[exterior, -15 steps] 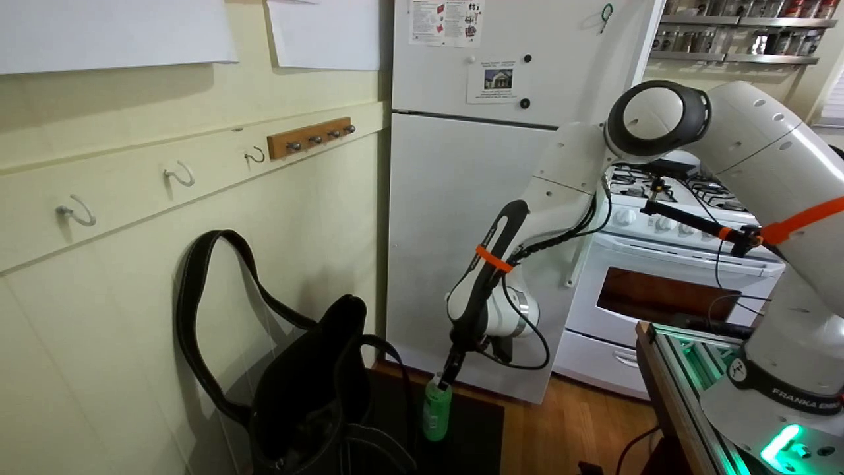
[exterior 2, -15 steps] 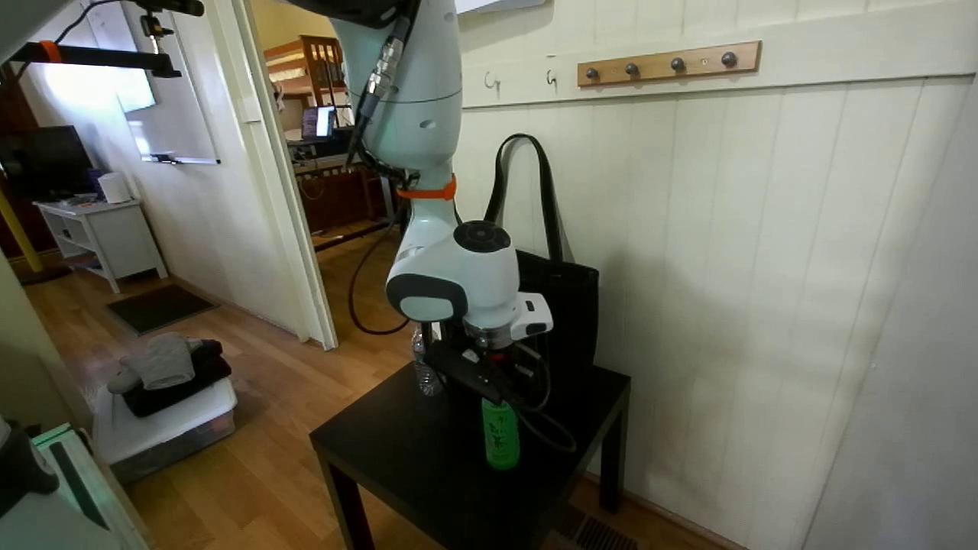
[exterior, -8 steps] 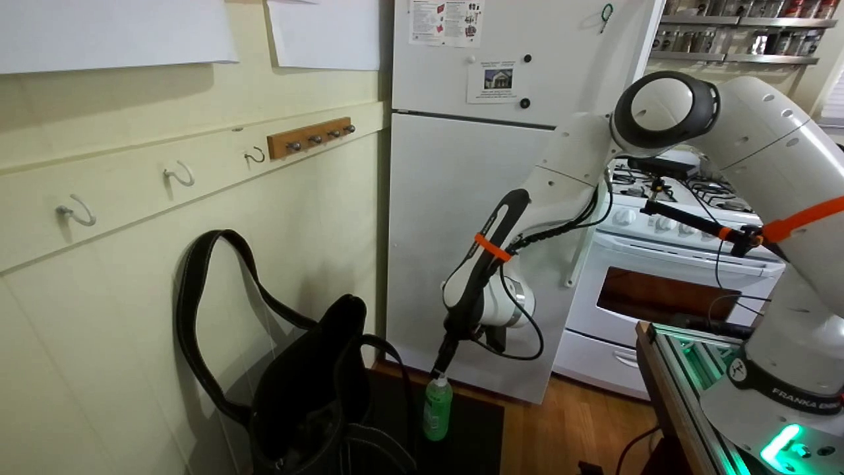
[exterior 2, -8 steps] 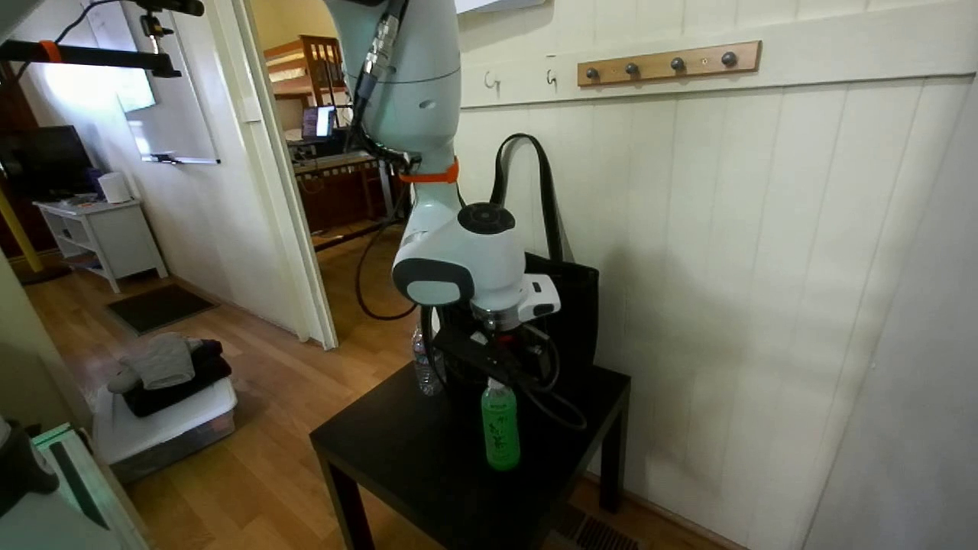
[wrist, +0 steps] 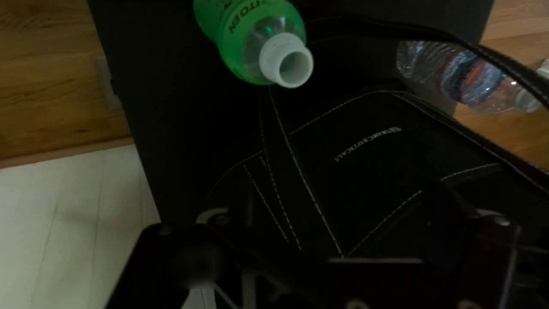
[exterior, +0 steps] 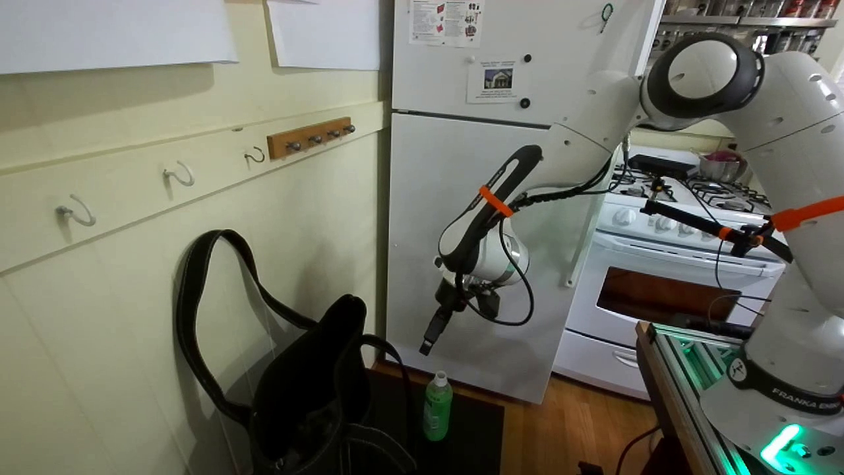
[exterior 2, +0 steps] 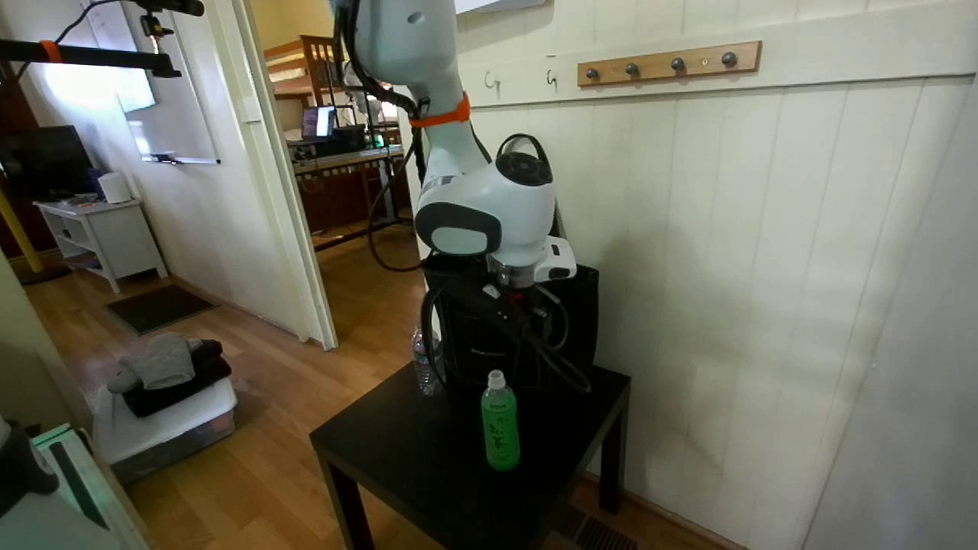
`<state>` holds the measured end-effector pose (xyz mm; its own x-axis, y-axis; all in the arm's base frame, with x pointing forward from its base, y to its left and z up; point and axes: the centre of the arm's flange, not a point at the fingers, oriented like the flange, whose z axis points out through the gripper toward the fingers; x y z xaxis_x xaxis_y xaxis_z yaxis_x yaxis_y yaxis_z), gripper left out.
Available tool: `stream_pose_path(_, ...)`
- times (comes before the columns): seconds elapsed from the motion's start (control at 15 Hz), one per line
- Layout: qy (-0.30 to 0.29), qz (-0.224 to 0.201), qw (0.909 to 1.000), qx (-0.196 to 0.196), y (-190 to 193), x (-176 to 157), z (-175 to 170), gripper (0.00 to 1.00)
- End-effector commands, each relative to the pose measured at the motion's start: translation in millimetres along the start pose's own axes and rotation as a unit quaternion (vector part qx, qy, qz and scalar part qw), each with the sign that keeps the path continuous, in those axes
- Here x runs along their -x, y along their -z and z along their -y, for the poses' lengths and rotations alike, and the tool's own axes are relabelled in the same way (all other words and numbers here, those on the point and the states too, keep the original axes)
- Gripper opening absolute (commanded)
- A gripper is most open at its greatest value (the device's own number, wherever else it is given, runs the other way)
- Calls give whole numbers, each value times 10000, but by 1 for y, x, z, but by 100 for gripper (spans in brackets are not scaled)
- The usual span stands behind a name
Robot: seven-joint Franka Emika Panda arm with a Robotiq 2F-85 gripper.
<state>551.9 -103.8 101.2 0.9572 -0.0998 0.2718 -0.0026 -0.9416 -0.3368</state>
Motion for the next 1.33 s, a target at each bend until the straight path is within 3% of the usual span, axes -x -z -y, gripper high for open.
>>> stream_pose_path(0.0, -401, 639, 9967, -288, 19, -14, -9, 100)
stream_pose_path(0.53, -1283, 1920, 9721, -403, 25, -28, -26, 100)
stream_pose_path(1.07, -1834, 2844, 9410, -78, -4, -36, -41, 100)
stream_pose_path(1.13, -1728, 2583, 9503, -170, 15, -25, -31, 100)
stream_pose_path(1.27, -1778, 2674, 9469, -146, 4, -24, -37, 100)
